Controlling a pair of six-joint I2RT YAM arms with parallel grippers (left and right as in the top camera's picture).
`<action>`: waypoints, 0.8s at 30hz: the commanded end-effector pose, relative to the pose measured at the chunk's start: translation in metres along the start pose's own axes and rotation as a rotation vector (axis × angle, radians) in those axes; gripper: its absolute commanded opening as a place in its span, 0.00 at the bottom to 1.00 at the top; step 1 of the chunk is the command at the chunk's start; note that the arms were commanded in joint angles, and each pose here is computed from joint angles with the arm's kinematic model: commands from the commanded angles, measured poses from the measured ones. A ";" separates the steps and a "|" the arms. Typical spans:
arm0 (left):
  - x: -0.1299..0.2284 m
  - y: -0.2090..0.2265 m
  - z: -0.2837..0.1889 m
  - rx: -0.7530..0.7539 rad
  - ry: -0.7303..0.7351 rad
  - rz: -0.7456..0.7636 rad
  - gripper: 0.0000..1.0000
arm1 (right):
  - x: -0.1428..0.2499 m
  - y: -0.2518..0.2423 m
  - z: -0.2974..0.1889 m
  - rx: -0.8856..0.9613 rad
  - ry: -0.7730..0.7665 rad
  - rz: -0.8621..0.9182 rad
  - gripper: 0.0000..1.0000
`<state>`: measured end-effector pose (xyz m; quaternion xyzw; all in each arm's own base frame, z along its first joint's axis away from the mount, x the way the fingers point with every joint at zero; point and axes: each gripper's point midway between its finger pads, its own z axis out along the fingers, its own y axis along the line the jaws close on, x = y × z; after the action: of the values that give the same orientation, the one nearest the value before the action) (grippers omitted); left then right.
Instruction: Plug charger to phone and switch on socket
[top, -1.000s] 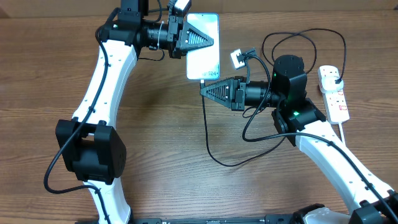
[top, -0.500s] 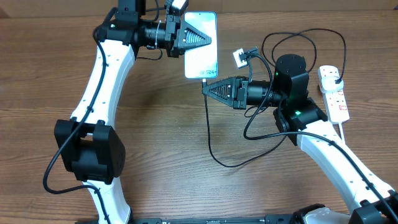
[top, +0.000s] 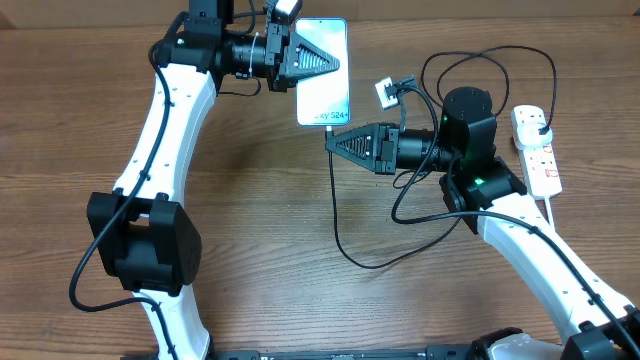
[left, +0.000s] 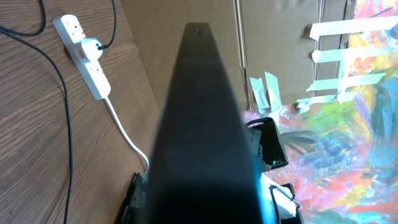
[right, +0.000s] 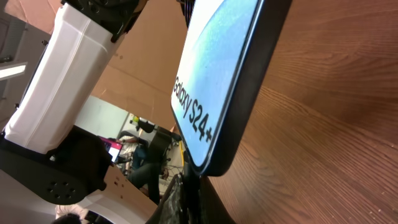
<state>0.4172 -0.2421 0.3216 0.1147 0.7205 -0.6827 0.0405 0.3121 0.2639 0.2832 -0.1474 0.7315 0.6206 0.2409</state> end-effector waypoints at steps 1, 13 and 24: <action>0.013 -0.031 0.009 0.033 0.037 0.084 0.04 | -0.015 -0.005 -0.005 0.037 -0.062 -0.014 0.04; 0.013 -0.031 0.010 0.030 0.039 0.012 0.04 | -0.016 -0.004 -0.005 0.033 -0.066 -0.023 0.04; 0.009 -0.025 0.010 -0.001 0.017 -0.039 0.04 | -0.016 -0.004 -0.005 0.033 -0.066 -0.023 0.04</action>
<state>0.4214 -0.2455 0.3154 0.0784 0.7376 -0.6702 0.0236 0.3139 0.2639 0.2859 -0.1484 0.7287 0.6207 0.2486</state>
